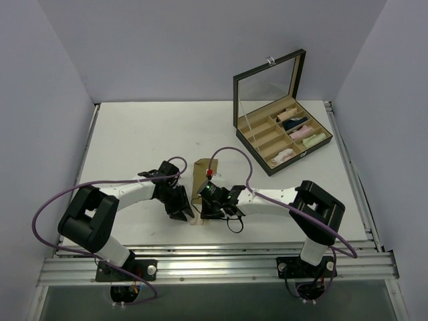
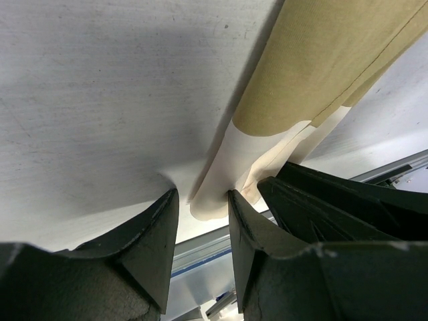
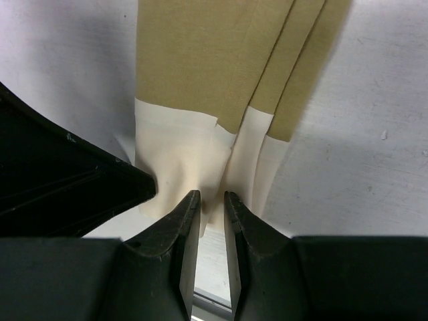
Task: Roll the underwear
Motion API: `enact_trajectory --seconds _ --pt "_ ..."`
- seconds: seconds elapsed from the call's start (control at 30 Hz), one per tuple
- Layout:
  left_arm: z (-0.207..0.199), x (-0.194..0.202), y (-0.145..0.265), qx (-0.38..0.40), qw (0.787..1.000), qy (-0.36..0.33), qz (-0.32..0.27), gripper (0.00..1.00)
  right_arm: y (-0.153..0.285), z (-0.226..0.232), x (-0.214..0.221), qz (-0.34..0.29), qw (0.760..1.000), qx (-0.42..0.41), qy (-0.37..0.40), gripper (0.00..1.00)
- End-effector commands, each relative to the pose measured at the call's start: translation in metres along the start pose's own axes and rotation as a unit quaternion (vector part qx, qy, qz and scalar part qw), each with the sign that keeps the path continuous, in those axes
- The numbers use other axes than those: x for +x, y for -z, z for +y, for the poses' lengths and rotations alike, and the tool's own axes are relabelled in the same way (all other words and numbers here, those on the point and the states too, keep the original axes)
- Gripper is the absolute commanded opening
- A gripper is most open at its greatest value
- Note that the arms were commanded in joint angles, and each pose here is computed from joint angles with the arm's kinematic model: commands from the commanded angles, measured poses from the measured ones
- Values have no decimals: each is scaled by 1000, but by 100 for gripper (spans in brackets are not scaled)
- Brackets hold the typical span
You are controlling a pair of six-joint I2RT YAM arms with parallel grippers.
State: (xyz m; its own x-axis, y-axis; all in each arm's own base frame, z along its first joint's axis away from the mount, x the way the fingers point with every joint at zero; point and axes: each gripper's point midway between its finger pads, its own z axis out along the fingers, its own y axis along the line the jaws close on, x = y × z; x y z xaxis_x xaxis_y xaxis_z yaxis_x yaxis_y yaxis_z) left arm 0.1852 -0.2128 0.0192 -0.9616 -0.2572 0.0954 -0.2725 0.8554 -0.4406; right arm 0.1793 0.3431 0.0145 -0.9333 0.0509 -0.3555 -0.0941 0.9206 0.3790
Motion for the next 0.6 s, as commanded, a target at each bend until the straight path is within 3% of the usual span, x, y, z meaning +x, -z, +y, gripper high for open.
enact_trajectory --seconds 0.0,0.2,0.3,0.57 --pt "0 -5 2 -9 1000 -15 -8 44 2 10 -3 -3 1000 -10 6 17" --pt "1 -4 1 -10 1000 -15 -7 44 -1 7 0 3 1000 -1 9 15" --pt "0 -4 2 -10 1000 -17 -7 44 1 8 -2 2 1000 2 10 0" --pt "-2 -4 6 -8 1000 -15 -11 45 19 5 -11 -13 1000 15 12 0"
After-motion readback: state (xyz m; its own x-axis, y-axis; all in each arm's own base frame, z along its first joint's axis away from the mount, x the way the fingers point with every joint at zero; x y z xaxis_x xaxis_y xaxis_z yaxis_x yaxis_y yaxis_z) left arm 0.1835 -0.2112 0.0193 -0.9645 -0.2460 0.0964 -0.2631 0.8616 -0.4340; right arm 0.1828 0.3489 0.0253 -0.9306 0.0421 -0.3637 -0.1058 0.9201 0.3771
